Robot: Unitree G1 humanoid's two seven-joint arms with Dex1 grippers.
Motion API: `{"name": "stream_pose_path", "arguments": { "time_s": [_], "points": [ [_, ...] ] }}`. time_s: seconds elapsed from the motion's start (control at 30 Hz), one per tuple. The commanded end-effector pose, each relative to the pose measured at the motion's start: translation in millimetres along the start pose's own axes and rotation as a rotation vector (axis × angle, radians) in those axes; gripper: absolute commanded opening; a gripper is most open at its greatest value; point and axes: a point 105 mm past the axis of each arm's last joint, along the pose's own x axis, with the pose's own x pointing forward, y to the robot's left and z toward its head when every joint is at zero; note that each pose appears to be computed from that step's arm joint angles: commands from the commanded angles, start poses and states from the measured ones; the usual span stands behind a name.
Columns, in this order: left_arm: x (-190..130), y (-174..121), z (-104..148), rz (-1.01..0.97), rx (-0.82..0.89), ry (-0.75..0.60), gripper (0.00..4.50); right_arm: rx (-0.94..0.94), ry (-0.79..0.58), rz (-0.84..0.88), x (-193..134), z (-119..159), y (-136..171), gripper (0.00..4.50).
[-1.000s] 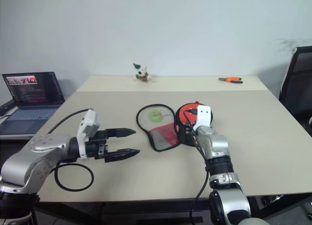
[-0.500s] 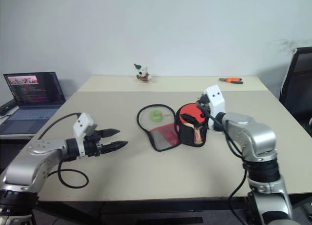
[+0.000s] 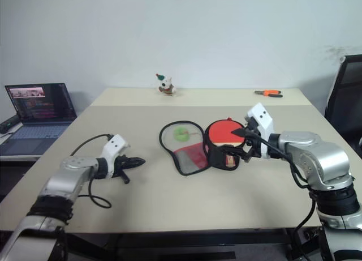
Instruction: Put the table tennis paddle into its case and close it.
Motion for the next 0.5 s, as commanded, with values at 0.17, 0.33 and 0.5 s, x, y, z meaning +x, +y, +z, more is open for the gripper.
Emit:
{"name": "stream_pose_path", "arguments": {
  "time_s": [0.17,0.33,0.5],
  "points": [
    [33,13,10,0.112,0.014,-0.006,0.05,-0.04,-0.038,-0.029,-1,10,-4,4.5],
    [50,13,6,0.159,-0.002,0.023,0.05,-0.044,-0.037,-0.045,-2,10,-7,4.5],
    [65,5,16,0.16,-0.01,0.012,0.05,-0.041,-0.038,-0.074,-4,10,-11,4.5]
  ]
}}
